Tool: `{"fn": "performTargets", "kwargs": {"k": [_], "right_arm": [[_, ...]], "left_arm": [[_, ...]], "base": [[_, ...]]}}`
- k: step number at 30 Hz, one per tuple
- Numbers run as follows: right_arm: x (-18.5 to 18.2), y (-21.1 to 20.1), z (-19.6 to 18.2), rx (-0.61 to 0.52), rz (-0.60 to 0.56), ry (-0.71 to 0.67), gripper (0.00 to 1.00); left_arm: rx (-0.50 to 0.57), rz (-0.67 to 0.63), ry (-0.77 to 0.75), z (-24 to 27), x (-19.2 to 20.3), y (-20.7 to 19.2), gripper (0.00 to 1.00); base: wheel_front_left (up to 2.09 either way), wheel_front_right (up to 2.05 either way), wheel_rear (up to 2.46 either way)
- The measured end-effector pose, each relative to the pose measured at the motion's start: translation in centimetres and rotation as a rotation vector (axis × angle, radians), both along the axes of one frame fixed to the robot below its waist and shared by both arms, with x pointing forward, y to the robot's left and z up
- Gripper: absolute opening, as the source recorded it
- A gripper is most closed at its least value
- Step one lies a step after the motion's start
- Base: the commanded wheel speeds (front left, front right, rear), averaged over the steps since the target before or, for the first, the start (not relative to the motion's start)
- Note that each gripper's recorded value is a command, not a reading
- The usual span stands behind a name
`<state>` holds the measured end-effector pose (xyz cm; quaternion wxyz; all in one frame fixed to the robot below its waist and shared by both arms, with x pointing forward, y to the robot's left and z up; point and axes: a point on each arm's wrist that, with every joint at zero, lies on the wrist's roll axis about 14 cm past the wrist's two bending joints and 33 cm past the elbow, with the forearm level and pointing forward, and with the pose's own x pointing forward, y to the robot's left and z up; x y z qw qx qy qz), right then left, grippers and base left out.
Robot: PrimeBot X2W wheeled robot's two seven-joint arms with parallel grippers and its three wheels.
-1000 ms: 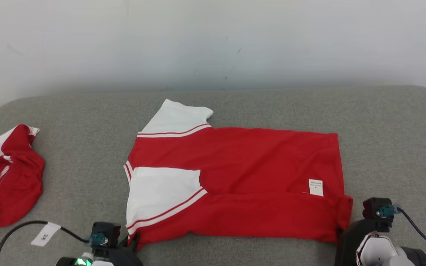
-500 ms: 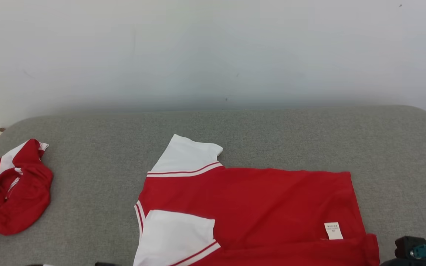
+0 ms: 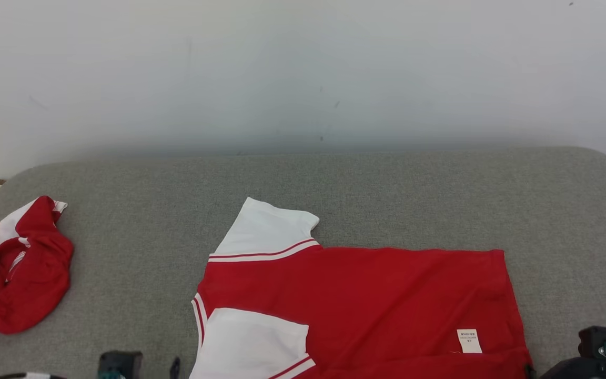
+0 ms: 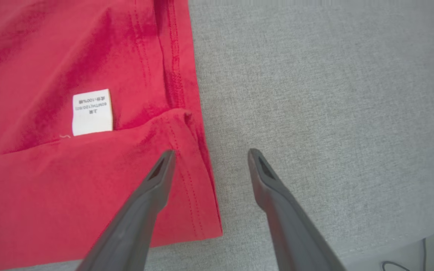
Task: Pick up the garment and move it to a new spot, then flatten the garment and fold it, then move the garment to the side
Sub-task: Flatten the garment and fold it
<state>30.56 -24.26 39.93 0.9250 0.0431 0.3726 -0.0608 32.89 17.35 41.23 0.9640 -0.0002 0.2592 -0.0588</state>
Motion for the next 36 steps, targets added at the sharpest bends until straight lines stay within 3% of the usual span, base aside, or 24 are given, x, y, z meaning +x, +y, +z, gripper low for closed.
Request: {"fn": "performTargets", "kwargs": {"k": [3,10,17,19,24,32,36], "right_arm": [[1.3,0.2,1.2,-0.038,0.023,-0.019,1.00],[8.7,1.6,6.8,-0.127,0.091,-0.179,1.00],[16.2,5.1,8.2,-0.128,0.203,-0.223,1.00],[18.8,5.5,8.1,-0.131,0.221,-0.231,1.00],[21.5,5.2,5.7,-0.106,0.219,-0.203,1.00],[21.1,2.7,-0.5,-0.118,0.177,-0.084,1.00],[20.8,1.4,-1.4,-0.131,0.152,-0.067,1.00]], "left_arm": [[0.019,-0.002,-0.082,2.5,2.5,0.7,1.00],[0.090,-0.167,-0.276,9.2,10.2,-1.0,1.00],[0.170,-0.352,-0.244,9.4,17.2,-4.2,1.00],[0.240,-0.367,-0.157,7.4,20.0,-3.6,1.00],[0.225,-0.368,-0.058,3.8,23.8,-4.3,1.00],[0.107,-0.371,0.085,-2.4,26.8,-7.0,1.00],[0.082,-0.379,0.111,-3.5,27.9,-8.2,1.00]], "base": [[0.00,0.00,0.00],[0.00,0.00,0.00],[0.00,0.00,0.00],[0.00,0.00,0.00],[0.00,0.00,0.00],[0.00,0.00,0.00],[0.00,0.00,0.00]]}}
